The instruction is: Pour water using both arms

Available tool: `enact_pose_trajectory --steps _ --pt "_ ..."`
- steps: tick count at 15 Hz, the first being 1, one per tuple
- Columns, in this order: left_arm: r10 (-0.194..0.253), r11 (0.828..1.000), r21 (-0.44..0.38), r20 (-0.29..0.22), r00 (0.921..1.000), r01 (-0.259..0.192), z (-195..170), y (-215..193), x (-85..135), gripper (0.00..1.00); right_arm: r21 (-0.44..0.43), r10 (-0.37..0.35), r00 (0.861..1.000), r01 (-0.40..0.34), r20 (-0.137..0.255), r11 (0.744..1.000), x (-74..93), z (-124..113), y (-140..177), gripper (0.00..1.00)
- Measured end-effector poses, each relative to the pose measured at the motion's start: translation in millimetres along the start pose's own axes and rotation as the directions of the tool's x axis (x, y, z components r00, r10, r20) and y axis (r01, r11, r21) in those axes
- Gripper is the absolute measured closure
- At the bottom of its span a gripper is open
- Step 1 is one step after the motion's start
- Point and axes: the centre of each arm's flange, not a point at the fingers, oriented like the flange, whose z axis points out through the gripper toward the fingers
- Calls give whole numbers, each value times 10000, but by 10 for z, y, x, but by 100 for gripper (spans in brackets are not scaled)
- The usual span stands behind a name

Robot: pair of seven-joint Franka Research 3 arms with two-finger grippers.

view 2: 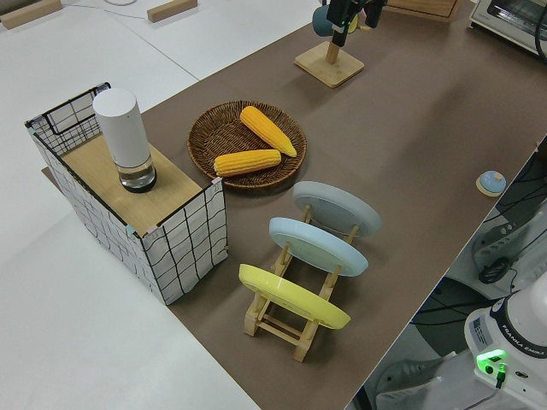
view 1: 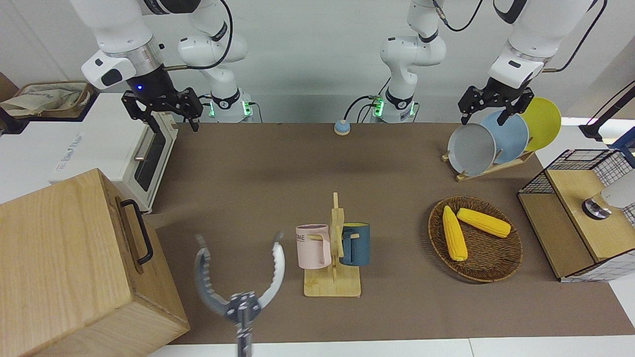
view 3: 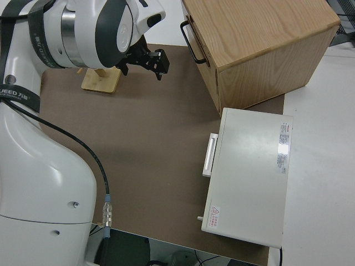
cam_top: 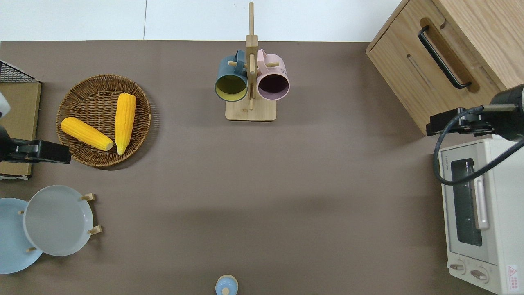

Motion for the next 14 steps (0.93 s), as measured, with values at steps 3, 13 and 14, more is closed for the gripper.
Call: enact_pose_trajectory --steps 3,13,14 --pt "8 10000 1 -15 10000 -8 -4 4 1 0 2 -32 10000 32 2 10000 -2 1 -18 1" --pt "20 10000 2 -34 10000 -20 -11 3 0 0 18 -257 9997 257 16 9997 -12 8 -112 1" --pt "38 10000 2 -34 10000 -38 -11 1 0 0 21 -376 9993 376 39 9993 -18 20 -168 1"
